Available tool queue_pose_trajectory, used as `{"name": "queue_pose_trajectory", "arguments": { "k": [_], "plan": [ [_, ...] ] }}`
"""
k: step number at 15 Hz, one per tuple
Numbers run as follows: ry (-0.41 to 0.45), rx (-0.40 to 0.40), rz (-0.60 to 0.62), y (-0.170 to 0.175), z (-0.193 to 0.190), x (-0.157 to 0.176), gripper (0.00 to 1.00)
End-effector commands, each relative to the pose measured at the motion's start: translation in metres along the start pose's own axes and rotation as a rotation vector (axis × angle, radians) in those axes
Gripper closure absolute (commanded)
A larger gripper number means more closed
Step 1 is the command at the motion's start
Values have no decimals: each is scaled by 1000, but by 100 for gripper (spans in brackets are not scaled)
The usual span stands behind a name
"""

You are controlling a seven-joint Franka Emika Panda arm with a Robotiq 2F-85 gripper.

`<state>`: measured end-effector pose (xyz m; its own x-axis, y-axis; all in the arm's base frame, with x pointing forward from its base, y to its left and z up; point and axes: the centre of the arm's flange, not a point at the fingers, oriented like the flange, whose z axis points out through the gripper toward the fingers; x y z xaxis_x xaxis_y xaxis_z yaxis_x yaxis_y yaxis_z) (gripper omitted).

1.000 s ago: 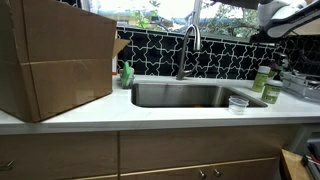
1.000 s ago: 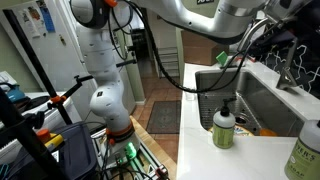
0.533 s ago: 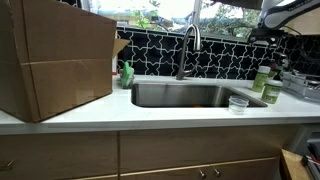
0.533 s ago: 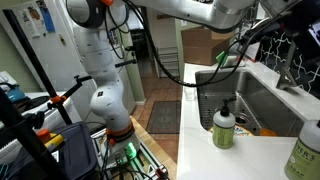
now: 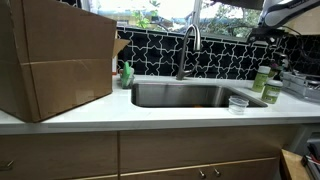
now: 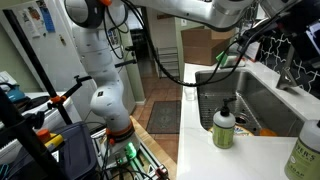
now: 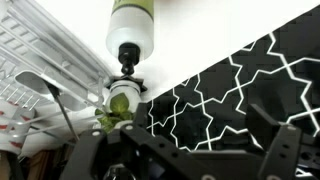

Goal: Make all the bottles laying down stand vertically on the right side of the sink

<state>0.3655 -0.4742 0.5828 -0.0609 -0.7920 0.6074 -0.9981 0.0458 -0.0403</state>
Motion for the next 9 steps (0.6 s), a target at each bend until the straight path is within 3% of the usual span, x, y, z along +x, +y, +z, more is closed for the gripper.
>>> {"name": "queue_pose_trajectory", "arguments": {
  "k": [1,5,9],
  "plan": [
    [-184,93,1,28,-27,23,0],
    [-394,137,-70,58,-47,36,0],
    [-584,175,-209,71,-63,29,0]
  ]
}}
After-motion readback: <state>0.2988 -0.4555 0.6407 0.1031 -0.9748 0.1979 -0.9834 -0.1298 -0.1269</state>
